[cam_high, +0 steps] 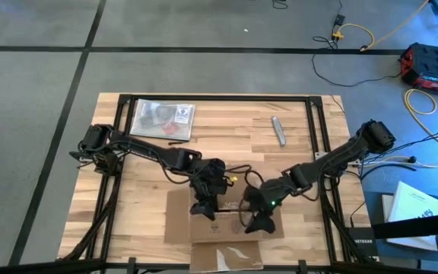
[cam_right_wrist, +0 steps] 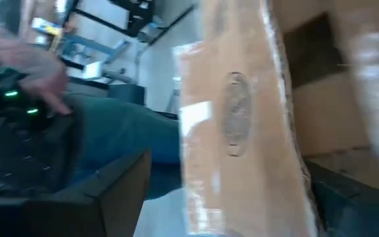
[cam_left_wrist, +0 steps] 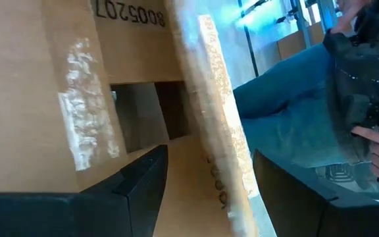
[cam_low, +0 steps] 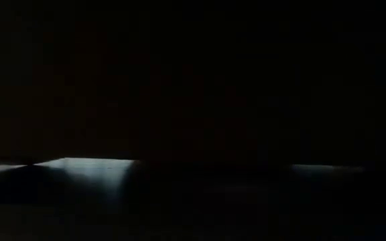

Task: Unpack boxes
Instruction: Break down the box until it is fully flat

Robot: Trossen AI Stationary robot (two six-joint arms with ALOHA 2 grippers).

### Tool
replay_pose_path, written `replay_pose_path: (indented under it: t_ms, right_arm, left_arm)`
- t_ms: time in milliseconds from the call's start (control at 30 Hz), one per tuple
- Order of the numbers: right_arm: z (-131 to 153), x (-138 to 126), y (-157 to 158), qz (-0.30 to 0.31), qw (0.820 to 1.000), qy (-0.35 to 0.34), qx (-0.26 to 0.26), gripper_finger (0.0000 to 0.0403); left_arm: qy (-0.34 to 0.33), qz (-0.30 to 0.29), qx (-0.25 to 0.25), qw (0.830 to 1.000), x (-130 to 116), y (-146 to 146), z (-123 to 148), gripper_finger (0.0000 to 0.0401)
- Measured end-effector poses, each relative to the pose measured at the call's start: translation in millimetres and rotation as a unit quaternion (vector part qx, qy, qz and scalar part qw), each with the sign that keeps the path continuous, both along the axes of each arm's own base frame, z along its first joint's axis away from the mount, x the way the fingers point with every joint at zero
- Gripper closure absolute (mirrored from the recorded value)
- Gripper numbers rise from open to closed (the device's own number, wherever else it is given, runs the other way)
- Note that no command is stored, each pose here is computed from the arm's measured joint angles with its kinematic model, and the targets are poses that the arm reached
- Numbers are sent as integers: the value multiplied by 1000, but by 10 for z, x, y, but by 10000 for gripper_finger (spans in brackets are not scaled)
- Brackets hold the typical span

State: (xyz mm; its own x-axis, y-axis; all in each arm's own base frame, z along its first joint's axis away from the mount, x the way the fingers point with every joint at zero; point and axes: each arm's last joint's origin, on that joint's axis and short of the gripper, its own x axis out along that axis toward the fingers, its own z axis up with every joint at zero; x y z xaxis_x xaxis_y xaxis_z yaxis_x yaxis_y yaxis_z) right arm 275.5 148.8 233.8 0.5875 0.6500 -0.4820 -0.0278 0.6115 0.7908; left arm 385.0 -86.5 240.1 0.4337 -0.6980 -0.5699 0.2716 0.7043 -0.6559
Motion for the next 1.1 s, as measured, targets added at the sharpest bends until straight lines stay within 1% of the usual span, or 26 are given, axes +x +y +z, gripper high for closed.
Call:
replay_pose_path:
  t_ms: [67,133,267,333,367,467,500,533,633,700,800,867,1100]
  right_arm:
    - [20,-14,50,6,1000,-12,5,149]
    - [36,-32,101,10,1000,-21,7,176]
    - [43,-79,188,20,999,-26,6,247]
    - [47,-102,230,23,999,-30,6,285]
    - [47,-111,245,25,999,-31,5,307]
    - [36,-139,278,25,999,-27,-1,374]
    - [36,-146,290,25,999,-28,-1,387]
    - [40,-152,305,22,999,-32,-3,393]
    - [40,-184,351,16,999,-37,-12,391]
    - [18,-196,347,12,999,-28,-23,396]
    - [-4,-199,330,8,999,-22,-37,399]
    - [-3,-192,323,4,999,-29,-44,400]
    - [1,-153,272,-13,998,-37,-50,401]
  left_arm:
    - [0,5,-2,1000,9,35,2,189]
    - [-5,14,-21,1000,37,76,36,189]
    - [-62,40,-79,994,112,190,266,189]
    - [-104,51,-98,988,143,253,399,189]
    - [-113,57,-105,986,150,283,440,189]
    - [-114,77,-115,984,171,369,459,189]
    - [-109,81,-117,984,172,379,454,189]
    - [-105,84,-119,984,172,386,452,189]
    - [-93,88,-122,984,167,383,441,189]
    - [-94,83,-121,985,162,338,440,189]
    - [-113,81,-98,985,159,272,435,189]
    - [-112,86,-92,986,156,241,428,189]
    - [-102,97,-100,985,160,252,428,189]
